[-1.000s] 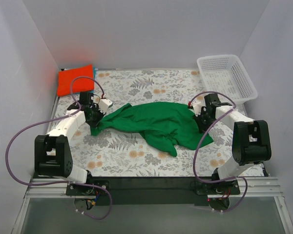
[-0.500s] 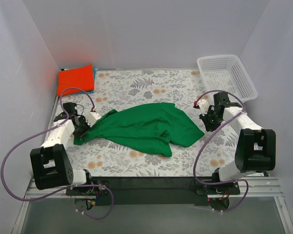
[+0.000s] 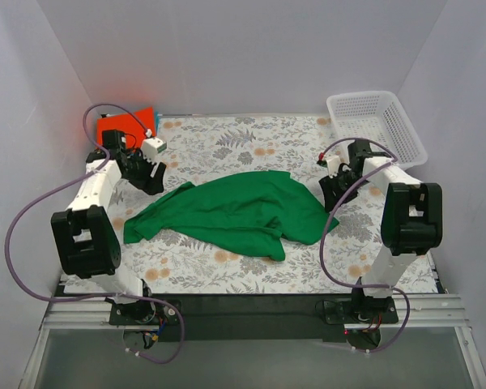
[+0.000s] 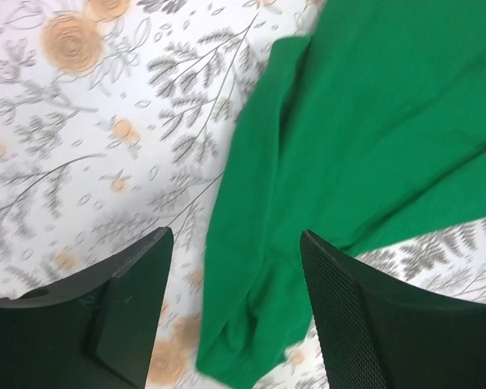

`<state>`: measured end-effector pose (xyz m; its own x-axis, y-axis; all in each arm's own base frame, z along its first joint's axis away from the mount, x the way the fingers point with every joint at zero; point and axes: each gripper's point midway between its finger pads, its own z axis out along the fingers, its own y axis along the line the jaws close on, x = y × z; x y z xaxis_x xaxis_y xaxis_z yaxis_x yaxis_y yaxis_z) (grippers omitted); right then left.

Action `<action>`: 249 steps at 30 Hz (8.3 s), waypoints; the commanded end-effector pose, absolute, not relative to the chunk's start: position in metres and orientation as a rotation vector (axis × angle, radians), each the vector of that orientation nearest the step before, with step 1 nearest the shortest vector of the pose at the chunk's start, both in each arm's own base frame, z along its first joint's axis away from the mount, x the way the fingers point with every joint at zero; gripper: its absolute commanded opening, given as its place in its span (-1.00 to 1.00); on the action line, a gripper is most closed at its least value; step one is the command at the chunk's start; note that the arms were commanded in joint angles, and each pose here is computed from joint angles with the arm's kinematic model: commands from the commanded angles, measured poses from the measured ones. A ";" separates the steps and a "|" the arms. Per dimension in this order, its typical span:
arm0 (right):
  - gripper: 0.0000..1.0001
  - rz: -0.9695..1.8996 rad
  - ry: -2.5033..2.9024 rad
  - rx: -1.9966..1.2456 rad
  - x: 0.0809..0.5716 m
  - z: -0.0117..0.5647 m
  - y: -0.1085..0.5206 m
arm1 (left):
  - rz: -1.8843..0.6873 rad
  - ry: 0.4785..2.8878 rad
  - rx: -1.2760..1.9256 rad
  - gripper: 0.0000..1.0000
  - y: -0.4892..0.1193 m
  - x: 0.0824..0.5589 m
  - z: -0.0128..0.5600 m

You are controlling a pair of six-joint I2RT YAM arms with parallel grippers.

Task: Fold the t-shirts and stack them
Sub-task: Flatten the tshirt out

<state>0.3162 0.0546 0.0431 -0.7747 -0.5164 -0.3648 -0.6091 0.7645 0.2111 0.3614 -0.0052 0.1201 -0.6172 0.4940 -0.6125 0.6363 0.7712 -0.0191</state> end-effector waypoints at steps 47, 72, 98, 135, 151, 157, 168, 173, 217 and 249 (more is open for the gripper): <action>-0.97 0.277 2.812 -0.987 0.283 0.014 -0.002 | -0.005 2.601 0.158 -1.00 0.103 0.331 0.052; 0.08 0.528 2.797 -1.092 0.246 0.045 0.017 | -0.514 2.371 0.656 0.43 -0.012 0.343 0.137; -0.97 0.529 2.907 -1.012 0.212 0.002 0.017 | -0.748 2.398 0.859 0.19 -0.312 0.393 0.063; -0.97 0.579 2.764 -1.183 0.206 0.025 0.039 | -0.566 2.240 0.804 0.17 -0.283 0.408 0.165; -0.97 0.568 2.797 -1.113 0.201 0.024 0.032 | -0.783 2.060 1.119 0.16 -0.337 0.454 0.110; -0.97 0.597 2.795 -1.079 0.205 0.026 0.036 | -0.690 2.018 1.221 0.30 -0.351 0.449 0.077; -0.97 0.611 2.784 -1.048 0.219 0.031 0.040 | -0.524 1.981 1.279 0.32 -0.356 0.460 0.041; -0.97 0.612 2.779 -1.038 0.229 0.032 0.040 | -0.475 1.999 1.350 -0.02 -0.348 0.449 0.019; 0.00 1.168 2.796 -0.748 0.230 0.043 0.060 | -0.368 2.196 1.107 -1.00 -0.237 0.483 0.016; -0.97 0.159 1.966 -0.719 0.461 0.367 0.017 | -0.370 1.590 0.149 -1.00 0.028 0.519 0.425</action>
<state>0.4629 0.0404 0.3075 -0.4124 -0.4182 -0.8093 -0.6496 0.7579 -0.0607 0.5422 -0.0123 0.3221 -0.2962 -0.1013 -0.9497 0.4077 0.8858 -0.2216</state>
